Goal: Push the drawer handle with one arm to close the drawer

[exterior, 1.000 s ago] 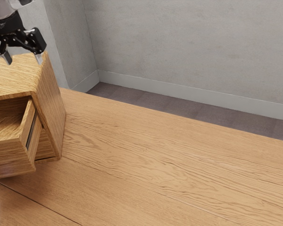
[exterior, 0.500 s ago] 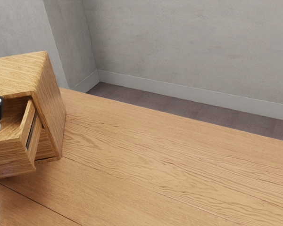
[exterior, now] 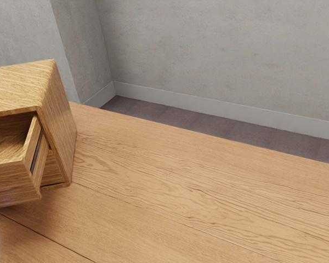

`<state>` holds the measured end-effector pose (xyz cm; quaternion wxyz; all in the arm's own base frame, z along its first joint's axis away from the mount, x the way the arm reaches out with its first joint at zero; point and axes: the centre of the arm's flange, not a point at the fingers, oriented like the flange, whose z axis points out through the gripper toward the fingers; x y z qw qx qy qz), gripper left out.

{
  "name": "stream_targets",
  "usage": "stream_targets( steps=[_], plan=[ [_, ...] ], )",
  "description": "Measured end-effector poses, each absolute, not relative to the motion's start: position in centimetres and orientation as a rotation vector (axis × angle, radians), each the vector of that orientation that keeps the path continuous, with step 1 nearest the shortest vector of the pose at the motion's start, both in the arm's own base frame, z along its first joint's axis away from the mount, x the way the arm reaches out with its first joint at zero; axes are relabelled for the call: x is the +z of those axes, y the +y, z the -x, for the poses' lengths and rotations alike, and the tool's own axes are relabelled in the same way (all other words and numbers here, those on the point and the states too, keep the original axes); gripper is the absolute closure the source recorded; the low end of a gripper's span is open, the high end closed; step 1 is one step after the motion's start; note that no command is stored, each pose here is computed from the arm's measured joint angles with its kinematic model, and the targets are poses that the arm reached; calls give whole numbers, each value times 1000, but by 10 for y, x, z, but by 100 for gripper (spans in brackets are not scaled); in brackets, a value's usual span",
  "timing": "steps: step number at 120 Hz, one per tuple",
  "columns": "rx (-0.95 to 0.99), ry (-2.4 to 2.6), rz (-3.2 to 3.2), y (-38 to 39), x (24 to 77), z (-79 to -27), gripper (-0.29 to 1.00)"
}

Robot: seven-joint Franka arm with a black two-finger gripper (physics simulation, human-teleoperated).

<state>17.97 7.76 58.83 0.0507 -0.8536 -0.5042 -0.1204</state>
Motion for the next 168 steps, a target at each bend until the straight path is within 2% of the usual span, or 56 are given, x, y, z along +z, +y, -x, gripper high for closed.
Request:
stream_targets(
  steps=[113,168],
  plan=[
    [-337,-1212,2719,101,508,-183,79],
    [-310,-1198,2720,142,491,-223,78]
  ],
)
